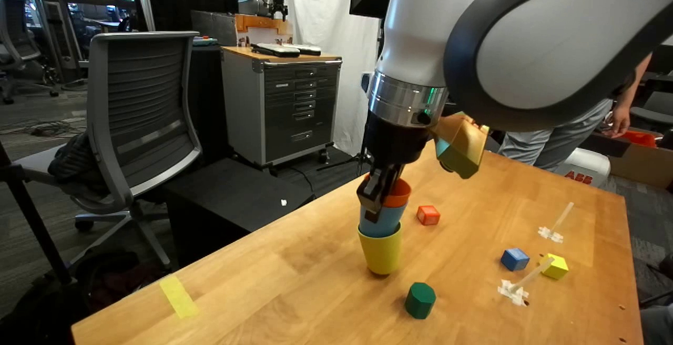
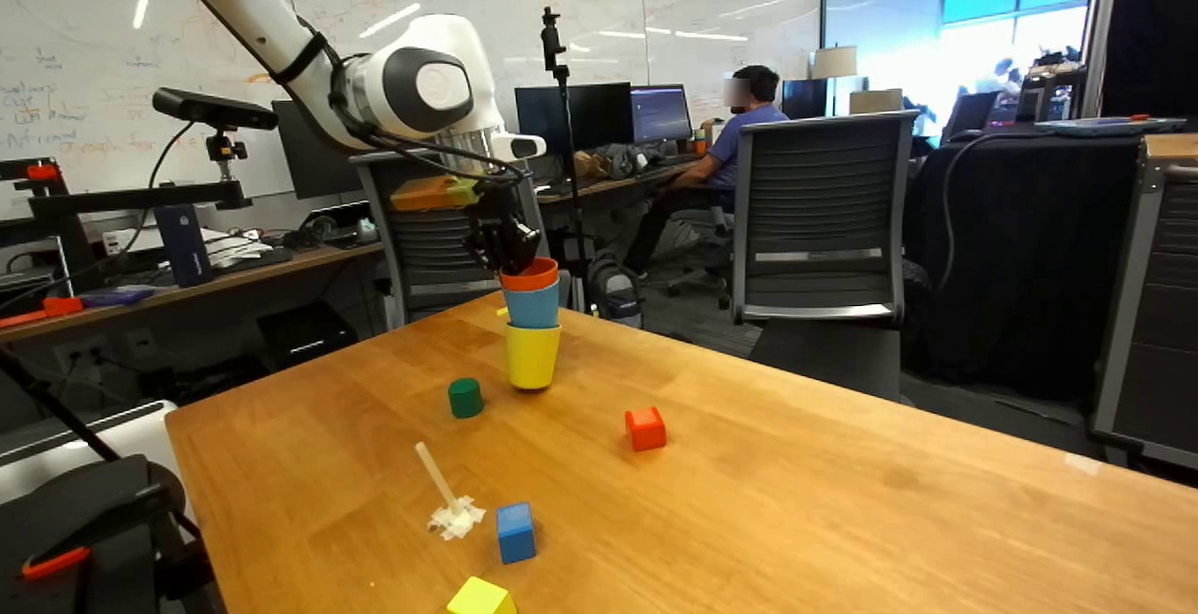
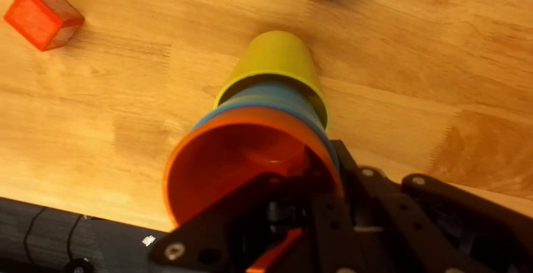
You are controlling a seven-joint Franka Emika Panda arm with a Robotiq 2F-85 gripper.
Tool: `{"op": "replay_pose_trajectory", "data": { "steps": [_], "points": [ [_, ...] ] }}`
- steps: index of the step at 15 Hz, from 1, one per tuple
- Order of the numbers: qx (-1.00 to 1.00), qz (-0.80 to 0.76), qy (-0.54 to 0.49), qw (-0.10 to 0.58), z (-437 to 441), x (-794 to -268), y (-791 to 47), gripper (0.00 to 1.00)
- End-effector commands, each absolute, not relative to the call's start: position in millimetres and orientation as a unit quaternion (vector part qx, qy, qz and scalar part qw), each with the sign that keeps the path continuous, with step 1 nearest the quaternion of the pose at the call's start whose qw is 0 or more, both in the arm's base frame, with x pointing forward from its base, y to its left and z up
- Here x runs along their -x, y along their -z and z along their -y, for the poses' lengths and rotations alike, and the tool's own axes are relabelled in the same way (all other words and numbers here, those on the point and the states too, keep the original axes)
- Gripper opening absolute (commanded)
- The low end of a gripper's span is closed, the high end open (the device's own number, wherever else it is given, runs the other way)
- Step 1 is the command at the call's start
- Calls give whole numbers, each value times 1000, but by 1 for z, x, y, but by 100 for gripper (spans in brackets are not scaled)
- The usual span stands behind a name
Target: Put the orange cup in the blue cup then put the blue and orange cup inside the yellow cup
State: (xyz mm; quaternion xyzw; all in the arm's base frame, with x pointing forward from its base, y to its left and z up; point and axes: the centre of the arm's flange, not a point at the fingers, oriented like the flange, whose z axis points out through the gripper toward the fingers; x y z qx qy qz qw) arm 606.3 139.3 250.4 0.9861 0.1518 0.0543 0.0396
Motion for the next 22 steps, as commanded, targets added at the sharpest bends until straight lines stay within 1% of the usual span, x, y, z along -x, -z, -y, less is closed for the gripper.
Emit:
{"op": "replay_pose_trajectory", "data": {
  "steps": [1,14,15,16,17,18,22],
  "points": [
    [-986,-149,-50,54,-138,-592,-258,2],
    [-987,-148,-13,63,-133,-595,-218,2],
    [-987,-148,-12,65,-132,-594,-216,8],
    [-987,-149,-10,65,-132,-594,-214,22],
    [-987,-150,-11,63,-133,-593,-217,33],
    [-986,-152,-11,62,-133,-591,-218,37],
    [-986,-156,-16,60,-135,-584,-225,68]
  ]
}}
